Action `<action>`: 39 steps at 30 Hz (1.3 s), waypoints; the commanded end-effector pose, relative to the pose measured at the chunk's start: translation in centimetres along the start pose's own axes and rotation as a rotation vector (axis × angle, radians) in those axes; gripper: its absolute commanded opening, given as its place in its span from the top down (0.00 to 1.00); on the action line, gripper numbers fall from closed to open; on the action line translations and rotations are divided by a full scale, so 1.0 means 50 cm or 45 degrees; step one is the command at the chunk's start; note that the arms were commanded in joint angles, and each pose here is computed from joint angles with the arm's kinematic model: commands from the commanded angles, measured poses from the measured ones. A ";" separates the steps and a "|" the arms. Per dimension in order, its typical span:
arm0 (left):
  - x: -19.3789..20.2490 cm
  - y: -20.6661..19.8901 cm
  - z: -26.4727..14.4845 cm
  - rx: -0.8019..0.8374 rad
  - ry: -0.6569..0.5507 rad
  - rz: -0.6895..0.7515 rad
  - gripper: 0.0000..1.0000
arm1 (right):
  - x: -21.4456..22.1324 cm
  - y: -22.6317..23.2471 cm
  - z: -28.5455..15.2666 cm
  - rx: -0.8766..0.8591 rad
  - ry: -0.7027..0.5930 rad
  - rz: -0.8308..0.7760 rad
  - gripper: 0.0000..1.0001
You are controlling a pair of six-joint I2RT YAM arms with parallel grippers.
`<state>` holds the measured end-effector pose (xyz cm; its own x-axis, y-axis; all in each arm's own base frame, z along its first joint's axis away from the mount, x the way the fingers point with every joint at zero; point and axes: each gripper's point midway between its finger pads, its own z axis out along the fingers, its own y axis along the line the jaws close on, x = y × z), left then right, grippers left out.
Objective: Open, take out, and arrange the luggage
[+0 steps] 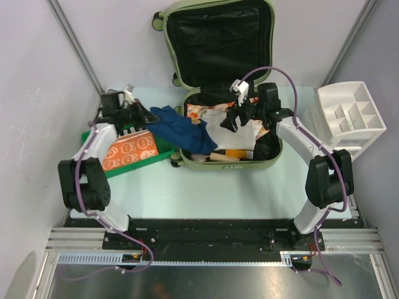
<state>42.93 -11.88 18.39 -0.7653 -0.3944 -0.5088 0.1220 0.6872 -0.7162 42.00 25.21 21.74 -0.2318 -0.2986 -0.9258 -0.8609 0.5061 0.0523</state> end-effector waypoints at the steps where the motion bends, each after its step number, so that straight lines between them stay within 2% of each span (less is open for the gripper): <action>1: -0.077 0.075 -0.131 -0.146 -0.201 0.103 1.00 | -0.003 -0.010 -0.008 0.034 0.013 -0.021 0.12; 6: -0.121 0.202 -0.244 -0.344 -0.328 0.128 1.00 | -0.001 -0.013 0.006 0.017 0.026 -0.001 0.12; 11: -0.113 0.350 -0.326 -0.549 -0.362 0.092 1.00 | -0.009 -0.012 0.029 -0.015 0.053 0.020 0.08; 14: -0.094 0.418 -0.356 -0.636 -0.346 0.080 1.00 | -0.012 -0.009 0.036 -0.025 0.056 0.009 0.07; 17: -0.064 0.455 -0.352 -0.667 -0.286 0.089 0.99 | -0.006 -0.006 0.040 -0.034 0.069 0.008 0.07; 18: -0.056 0.458 -0.345 -0.649 -0.268 0.093 0.90 | -0.008 -0.006 0.040 -0.031 0.068 0.007 0.07; 19: -0.038 0.468 -0.336 -0.639 -0.241 0.066 0.74 | -0.005 -0.005 0.042 -0.034 0.072 0.008 0.07; 21: -0.021 0.479 -0.328 -0.648 -0.221 0.024 0.58 | -0.006 -0.007 0.045 -0.034 0.073 0.005 0.06; 22: -0.012 0.492 -0.330 -0.685 -0.210 0.004 0.47 | -0.007 -0.007 0.045 -0.033 0.075 0.004 0.06; 24: -0.005 0.517 -0.344 -0.784 -0.208 -0.025 0.38 | -0.009 -0.010 0.046 -0.030 0.078 -0.002 0.06; 26: -0.017 0.511 -0.361 -0.829 -0.228 0.000 0.27 | -0.005 -0.015 0.045 -0.020 0.088 -0.008 0.06; 27: -0.035 0.501 -0.372 -0.843 -0.251 0.032 0.26 | -0.008 -0.019 0.044 -0.012 0.089 -0.012 0.06; 28: -0.050 0.493 -0.385 -0.863 -0.270 0.057 0.01 | -0.003 -0.021 0.043 -0.009 0.104 -0.009 0.06; 30: -0.099 0.451 -0.416 -0.923 -0.294 0.182 0.00 | 0.008 -0.036 0.043 0.021 0.143 0.002 0.06; 32: -0.121 0.424 -0.439 -1.064 -0.259 0.307 0.00 | 0.019 -0.056 0.039 0.070 0.182 -0.002 0.06; 33: -0.153 0.390 -0.464 -1.126 -0.305 0.389 0.00 | 0.039 -0.061 0.041 0.080 0.224 0.015 0.06; 34: -0.160 0.388 -0.492 -1.268 -0.306 0.420 0.00 | 0.041 -0.069 0.039 0.097 0.237 -0.001 0.06; 35: -0.170 0.362 -0.487 -1.304 -0.295 0.506 0.00 | 0.051 -0.081 0.037 0.127 0.260 -0.004 0.07; 37: -0.187 0.309 -0.486 -1.329 -0.330 0.599 0.00 | 0.070 -0.087 0.038 0.137 0.297 -0.007 0.07; 39: -0.201 0.261 -0.469 -1.260 -0.362 0.670 0.00 | 0.081 -0.092 0.039 0.151 0.320 -0.011 0.09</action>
<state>37.60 16.37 19.21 -0.6282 -0.1425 -0.7649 -0.2911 0.9547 0.0613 45.01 24.46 17.71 -0.3356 -0.4380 -0.8340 -0.8257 0.5630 0.0366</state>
